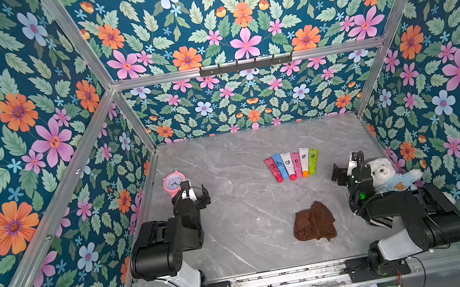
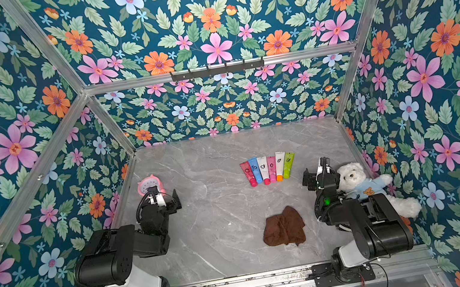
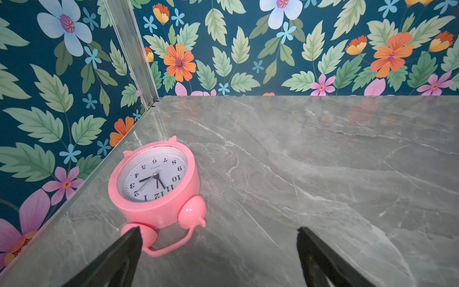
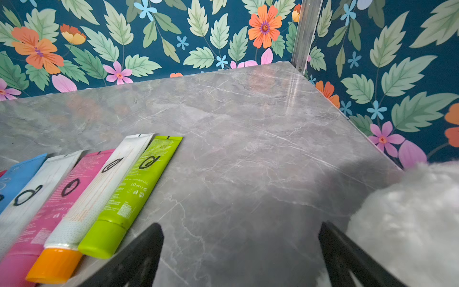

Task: Wipe the surface of the toothpaste tube
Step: Pick up the toothpaste from the center of the board.

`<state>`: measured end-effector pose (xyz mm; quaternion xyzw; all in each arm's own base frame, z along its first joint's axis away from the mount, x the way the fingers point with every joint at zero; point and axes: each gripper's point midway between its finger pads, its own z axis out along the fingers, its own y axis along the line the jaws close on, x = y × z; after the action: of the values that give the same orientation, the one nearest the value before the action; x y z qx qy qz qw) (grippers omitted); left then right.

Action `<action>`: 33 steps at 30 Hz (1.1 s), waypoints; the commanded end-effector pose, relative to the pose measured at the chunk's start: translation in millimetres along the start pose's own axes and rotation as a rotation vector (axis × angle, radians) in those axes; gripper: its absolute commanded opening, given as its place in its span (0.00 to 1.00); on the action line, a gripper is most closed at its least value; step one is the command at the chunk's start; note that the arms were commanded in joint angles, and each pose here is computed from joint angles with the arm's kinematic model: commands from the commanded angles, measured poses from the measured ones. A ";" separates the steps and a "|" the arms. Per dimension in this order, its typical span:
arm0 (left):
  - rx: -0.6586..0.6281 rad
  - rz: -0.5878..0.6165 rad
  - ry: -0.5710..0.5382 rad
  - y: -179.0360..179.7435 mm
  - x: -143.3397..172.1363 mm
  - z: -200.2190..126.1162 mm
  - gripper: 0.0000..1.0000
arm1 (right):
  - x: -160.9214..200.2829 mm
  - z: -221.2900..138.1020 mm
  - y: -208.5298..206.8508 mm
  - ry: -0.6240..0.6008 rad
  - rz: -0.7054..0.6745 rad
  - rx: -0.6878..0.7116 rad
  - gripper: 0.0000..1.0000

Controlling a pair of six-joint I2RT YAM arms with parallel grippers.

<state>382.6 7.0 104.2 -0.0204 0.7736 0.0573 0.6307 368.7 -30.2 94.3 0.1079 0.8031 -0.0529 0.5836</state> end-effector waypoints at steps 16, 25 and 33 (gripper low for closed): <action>-0.030 -0.036 -0.010 10.2 -6.3 5.7 0.99 | -8.0 0.8 -2.3 -0.026 0.002 0.005 0.99; -0.151 0.020 0.026 1.6 -37.3 -10.8 0.99 | -24.6 -15.2 -1.4 -0.028 -0.015 0.018 0.99; 0.229 -0.133 0.159 -97.4 -81.4 -30.9 0.96 | -46.8 -52.4 -5.5 0.172 0.237 0.043 0.99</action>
<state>393.3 -68.7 220.6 -0.0264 0.7614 -0.0134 0.6476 357.8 -30.9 193.6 0.1757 0.7776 -0.0084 0.6036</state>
